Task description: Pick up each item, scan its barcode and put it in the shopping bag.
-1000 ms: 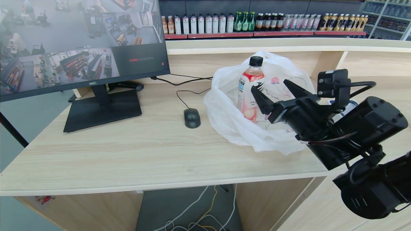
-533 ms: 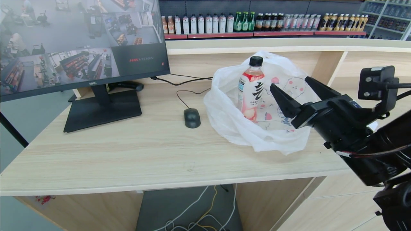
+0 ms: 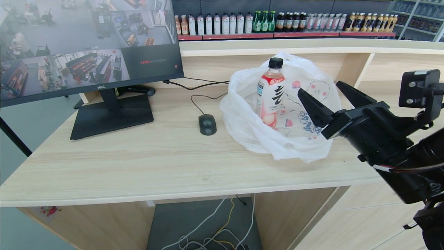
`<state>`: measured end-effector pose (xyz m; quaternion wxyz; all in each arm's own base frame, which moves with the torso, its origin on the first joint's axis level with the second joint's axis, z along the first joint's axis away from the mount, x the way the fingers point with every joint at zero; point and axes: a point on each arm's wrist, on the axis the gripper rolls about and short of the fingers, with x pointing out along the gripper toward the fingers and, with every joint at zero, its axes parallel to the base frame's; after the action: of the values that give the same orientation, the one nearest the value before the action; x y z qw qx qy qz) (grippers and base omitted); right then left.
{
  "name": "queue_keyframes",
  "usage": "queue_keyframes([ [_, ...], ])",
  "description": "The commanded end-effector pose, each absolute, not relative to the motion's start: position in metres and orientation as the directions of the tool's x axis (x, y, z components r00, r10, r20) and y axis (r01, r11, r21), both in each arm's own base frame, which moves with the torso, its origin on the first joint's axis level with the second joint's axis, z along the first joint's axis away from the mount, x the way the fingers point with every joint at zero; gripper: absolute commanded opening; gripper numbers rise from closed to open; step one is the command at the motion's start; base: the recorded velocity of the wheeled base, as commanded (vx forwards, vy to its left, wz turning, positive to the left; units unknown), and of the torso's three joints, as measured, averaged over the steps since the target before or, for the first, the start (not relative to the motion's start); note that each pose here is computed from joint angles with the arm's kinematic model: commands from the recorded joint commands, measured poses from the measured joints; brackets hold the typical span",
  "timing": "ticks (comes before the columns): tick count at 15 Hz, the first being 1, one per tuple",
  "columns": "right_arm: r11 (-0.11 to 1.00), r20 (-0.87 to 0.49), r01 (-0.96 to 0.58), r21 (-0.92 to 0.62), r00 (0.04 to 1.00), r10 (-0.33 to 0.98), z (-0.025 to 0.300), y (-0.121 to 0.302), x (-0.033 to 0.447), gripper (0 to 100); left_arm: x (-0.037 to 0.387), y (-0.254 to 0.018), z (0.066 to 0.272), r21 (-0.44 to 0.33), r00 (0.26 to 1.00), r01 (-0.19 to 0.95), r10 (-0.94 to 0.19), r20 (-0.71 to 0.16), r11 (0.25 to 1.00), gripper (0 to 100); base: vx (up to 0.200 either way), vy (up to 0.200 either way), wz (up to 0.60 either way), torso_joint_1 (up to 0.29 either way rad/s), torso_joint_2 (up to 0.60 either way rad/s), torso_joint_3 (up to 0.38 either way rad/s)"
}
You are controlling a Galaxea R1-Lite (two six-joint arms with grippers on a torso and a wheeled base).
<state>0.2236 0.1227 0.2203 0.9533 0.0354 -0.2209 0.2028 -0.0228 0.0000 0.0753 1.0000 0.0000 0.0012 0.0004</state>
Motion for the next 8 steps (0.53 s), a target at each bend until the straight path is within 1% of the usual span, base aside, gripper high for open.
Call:
queue_keyframes([
  [1, 0.915, 0.439, -0.403, -0.022, 0.818, 0.371, 0.2209, 0.1224, 0.2227, 100, -0.0228, 0.0, 0.0753, 0.0, 1.0, -0.002, 0.002, -0.002, 1.0, 100, 0.0, 0.0, 0.0, 0.0, 0.0, 0.0],
  [3, 0.915, 0.439, -0.403, -0.022, 0.818, 0.371, 0.2209, 0.1226, 0.2231, 100, -0.0228, 0.0, 0.0753, -0.005, 1.0, -0.002, 0.002, -0.002, 1.0, 100, 0.0, 0.0, 0.0, 0.0, 0.0, 0.0],
  [8, 0.916, 0.437, -0.402, -0.022, 0.82, 0.37, 0.2205, 0.122, 0.2228, 100, -0.0228, 0.0, 0.0753, -0.008, 1.0, -0.002, 0.002, -0.002, 1.0, 100, 0.0, -0.2, 0.0, 0.002, 0.0, 0.005],
])
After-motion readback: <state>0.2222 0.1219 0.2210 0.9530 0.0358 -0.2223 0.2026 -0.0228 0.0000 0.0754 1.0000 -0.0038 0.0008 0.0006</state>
